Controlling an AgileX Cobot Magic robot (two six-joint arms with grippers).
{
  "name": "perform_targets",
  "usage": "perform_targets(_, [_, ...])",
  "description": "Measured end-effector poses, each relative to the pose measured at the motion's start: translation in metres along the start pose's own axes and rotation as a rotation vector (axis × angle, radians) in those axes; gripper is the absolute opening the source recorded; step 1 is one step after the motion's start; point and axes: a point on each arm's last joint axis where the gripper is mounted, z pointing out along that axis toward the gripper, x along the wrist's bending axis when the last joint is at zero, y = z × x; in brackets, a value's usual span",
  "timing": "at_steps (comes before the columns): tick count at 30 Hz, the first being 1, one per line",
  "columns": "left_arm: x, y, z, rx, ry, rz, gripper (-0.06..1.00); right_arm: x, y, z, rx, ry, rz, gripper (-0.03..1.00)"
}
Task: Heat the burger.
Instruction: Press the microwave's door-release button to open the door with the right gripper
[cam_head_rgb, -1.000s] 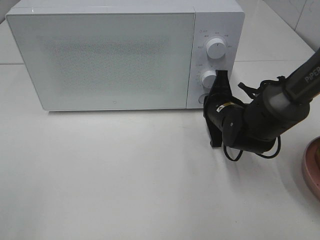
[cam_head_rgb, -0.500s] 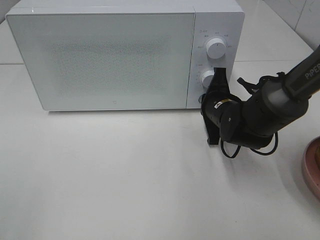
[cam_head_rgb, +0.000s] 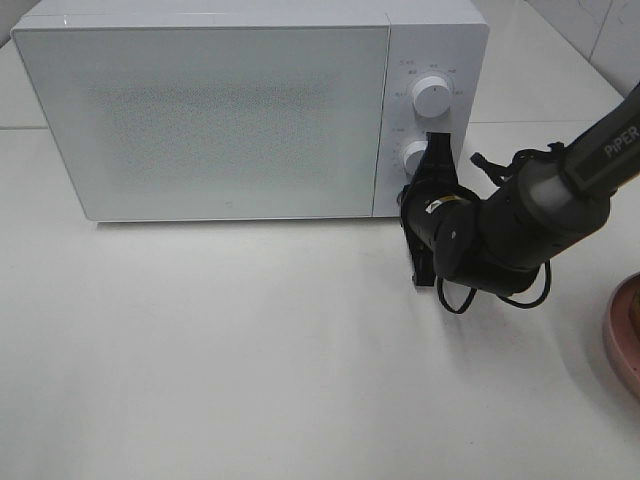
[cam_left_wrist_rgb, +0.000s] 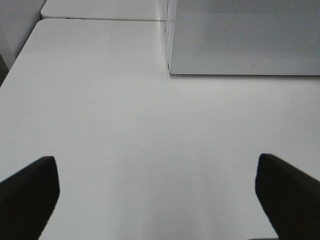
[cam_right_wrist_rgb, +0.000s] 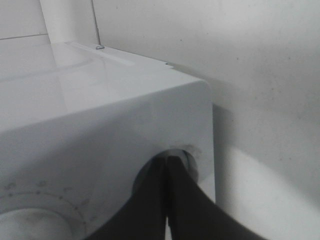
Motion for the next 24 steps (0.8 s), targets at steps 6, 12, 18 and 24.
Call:
perform_targets(6, [0.0, 0.0, 0.0, 0.0, 0.0, 0.0, 0.99, 0.0019, -0.002, 0.005, -0.03, 0.009, 0.006, 0.01])
perform_targets(12, [0.0, 0.0, 0.0, 0.0, 0.0, 0.0, 0.99, -0.0024, -0.0067, 0.0089, -0.075, 0.029, 0.016, 0.01])
perform_targets(18, [0.0, 0.0, 0.0, 0.0, 0.0, 0.0, 0.99, -0.0016, -0.009, 0.0092, -0.087, 0.022, 0.016, 0.01])
perform_targets(24, [0.0, 0.0, 0.0, 0.0, 0.0, 0.0, 0.99, -0.0018, -0.0094, 0.0092, -0.087, 0.019, 0.0, 0.01])
